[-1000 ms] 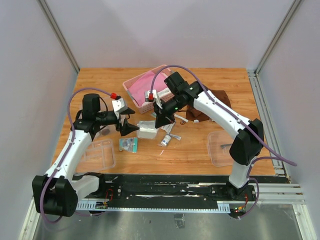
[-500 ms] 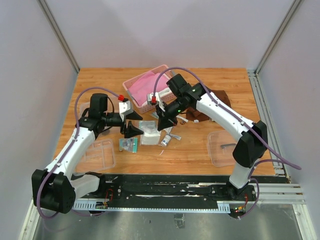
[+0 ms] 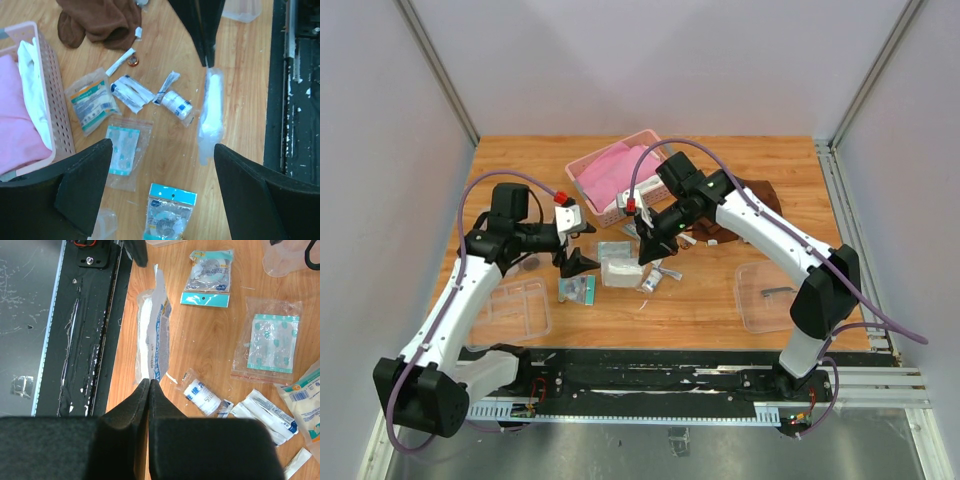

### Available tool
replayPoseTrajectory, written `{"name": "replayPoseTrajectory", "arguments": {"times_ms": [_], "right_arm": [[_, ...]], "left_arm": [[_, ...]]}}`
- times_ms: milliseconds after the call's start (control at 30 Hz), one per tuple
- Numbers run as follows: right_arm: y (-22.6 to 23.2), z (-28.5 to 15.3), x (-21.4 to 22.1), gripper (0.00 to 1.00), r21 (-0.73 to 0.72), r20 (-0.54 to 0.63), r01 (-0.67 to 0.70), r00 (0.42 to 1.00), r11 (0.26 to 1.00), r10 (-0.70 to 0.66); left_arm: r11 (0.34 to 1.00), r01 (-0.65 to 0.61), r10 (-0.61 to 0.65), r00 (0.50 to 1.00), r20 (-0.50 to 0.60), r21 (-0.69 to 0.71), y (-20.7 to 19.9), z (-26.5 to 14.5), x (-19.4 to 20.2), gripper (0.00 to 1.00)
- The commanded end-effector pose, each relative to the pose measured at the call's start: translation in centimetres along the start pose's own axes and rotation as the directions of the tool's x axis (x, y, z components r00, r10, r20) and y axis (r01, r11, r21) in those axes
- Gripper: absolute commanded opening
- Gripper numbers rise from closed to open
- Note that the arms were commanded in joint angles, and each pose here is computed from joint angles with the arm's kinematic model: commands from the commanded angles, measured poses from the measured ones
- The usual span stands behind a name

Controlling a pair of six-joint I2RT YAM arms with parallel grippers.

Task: Organize the medicine kit
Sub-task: Place the medical item at the medicine box.

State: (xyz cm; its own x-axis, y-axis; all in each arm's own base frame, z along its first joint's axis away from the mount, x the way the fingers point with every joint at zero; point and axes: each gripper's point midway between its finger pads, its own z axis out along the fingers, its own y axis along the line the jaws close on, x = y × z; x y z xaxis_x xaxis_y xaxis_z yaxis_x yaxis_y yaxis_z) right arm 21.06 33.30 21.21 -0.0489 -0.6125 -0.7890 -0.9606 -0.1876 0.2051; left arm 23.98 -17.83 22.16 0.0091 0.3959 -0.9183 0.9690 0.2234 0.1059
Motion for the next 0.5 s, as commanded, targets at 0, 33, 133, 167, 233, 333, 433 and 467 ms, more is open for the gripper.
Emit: {"name": "replayPoseTrajectory", "arguments": {"times_ms": [0, 33, 133, 167, 233, 333, 433, 467], "right_arm": [[1.2, -0.3, -0.7, 0.01, -0.008, 0.017, 0.022, 1.000, 1.000, -0.022], [1.2, -0.2, -0.9, 0.01, -0.009, 0.020, 0.024, 1.000, 1.000, -0.024], [1.4, -0.1, -1.2, 0.01, -0.006, 0.026, 0.029, 0.999, 1.000, -0.029], [1.5, -0.1, -1.2, 0.01, -0.005, 0.026, 0.032, 0.999, 0.999, -0.032], [1.6, 0.0, -1.3, 0.01, -0.004, 0.025, 0.033, 0.999, 0.999, -0.033], [1.5, 0.1, -1.3, 0.01, 0.002, 0.023, 0.032, 0.999, 1.000, -0.032], [1.4, 0.1, -1.3, 0.00, 0.008, 0.022, 0.032, 0.999, 0.999, -0.032], [1.4, 0.2, -1.3, 0.00, 0.009, 0.023, 0.031, 0.999, 0.999, -0.032]], "left_arm": [[0.997, -0.004, -0.002, 0.997, 0.074, 0.082, -1.6, -0.1, -2.4, 0.86], [0.995, 0.020, -0.028, 0.996, 0.080, 0.102, -1.8, 0.1, -2.6, 0.84], [0.987, 0.086, -0.096, 0.993, 0.065, 0.137, -1.8, 0.8, -2.3, 0.77], [0.983, 0.106, -0.116, 0.991, 0.059, 0.152, -1.9, 1.2, -2.1, 0.76], [0.973, 0.144, -0.155, 0.987, 0.051, 0.181, -2.3, 1.6, -1.8, 0.74], [0.960, 0.175, -0.189, 0.981, 0.045, 0.217, -3.0, 2.1, -1.3, 0.70], [0.953, 0.198, -0.209, 0.978, 0.026, 0.230, -3.3, 2.6, -0.7, 0.62], [0.950, 0.206, -0.217, 0.976, 0.022, 0.236, -3.4, 2.7, -0.5, 0.60]]}}
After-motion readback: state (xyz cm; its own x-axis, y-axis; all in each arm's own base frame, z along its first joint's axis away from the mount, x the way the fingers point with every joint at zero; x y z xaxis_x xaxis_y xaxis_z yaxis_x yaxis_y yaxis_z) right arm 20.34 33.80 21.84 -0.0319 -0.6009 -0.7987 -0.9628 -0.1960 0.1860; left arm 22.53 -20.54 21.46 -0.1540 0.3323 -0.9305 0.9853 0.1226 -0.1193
